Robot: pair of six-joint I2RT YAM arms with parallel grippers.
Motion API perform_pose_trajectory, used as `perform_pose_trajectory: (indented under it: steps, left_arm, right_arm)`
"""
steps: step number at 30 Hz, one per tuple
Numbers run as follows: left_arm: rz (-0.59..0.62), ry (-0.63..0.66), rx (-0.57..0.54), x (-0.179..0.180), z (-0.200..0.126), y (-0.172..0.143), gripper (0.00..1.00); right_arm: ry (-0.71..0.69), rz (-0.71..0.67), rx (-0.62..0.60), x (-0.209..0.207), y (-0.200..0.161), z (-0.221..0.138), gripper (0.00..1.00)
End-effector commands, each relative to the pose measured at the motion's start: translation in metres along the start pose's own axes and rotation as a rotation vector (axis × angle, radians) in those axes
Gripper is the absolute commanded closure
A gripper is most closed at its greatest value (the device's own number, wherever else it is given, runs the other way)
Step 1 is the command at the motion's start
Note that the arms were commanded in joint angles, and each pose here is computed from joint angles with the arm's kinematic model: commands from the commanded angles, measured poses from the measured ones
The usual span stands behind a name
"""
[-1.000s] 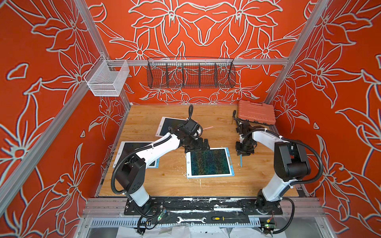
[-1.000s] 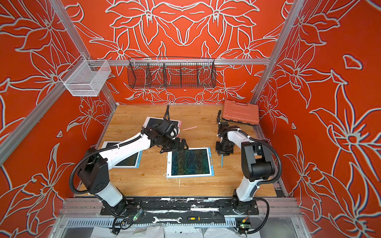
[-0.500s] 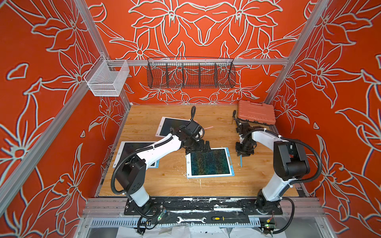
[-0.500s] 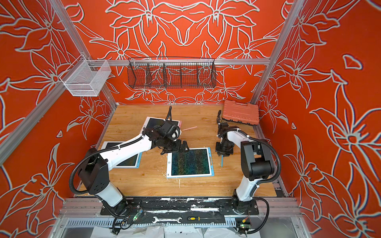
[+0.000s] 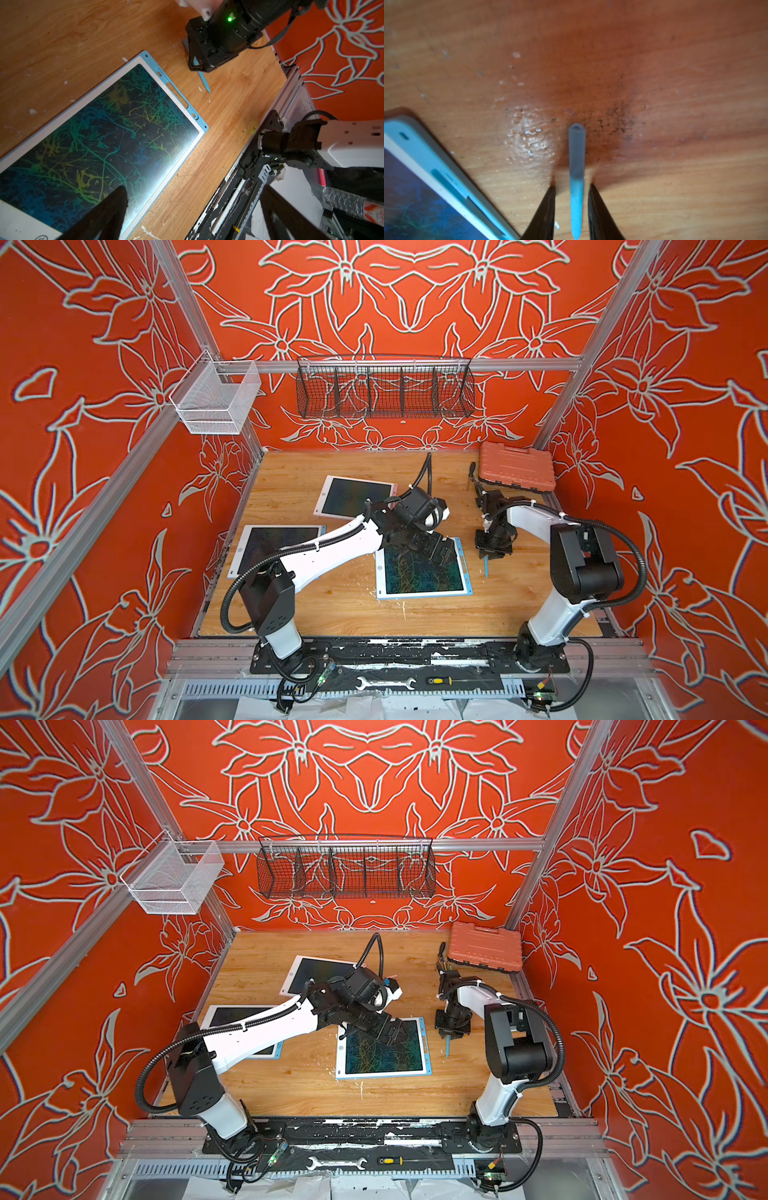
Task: Place the stylus back onto the writing tablet
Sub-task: Pick up the stylus from the center of the board.
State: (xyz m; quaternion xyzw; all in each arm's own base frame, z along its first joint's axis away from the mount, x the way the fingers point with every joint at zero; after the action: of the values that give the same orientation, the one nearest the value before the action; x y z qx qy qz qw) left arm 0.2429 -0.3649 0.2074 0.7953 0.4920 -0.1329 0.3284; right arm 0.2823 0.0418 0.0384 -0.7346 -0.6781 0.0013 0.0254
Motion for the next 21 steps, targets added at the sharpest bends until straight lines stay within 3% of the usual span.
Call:
perform_pose_trajectory:
  steps: [1,21]
  left_arm:
    - [0.080,0.009,0.058,-0.003,0.007,-0.007,0.03]
    - [0.065,0.031,0.058,-0.004,0.015,-0.002,0.03]
  right_arm:
    - [-0.026,0.005,0.058,-0.007,-0.015,0.015,0.72]
    - [-0.035,0.000,0.086,-0.010,-0.022,0.023,0.81]
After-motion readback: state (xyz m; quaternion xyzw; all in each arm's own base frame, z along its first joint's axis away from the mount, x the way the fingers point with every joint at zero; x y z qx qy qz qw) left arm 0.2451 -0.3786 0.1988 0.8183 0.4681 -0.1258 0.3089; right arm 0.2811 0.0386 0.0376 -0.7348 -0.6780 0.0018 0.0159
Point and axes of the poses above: each gripper's point midway between its finger pads, its own z axis out along the fingers, its own x axis along the line the jaws close on, y = z × x, the point moved 2 cm from there along -z, back along the fingers, and after that the axes turned 8 degrees about -z, right-handed, at the moved point
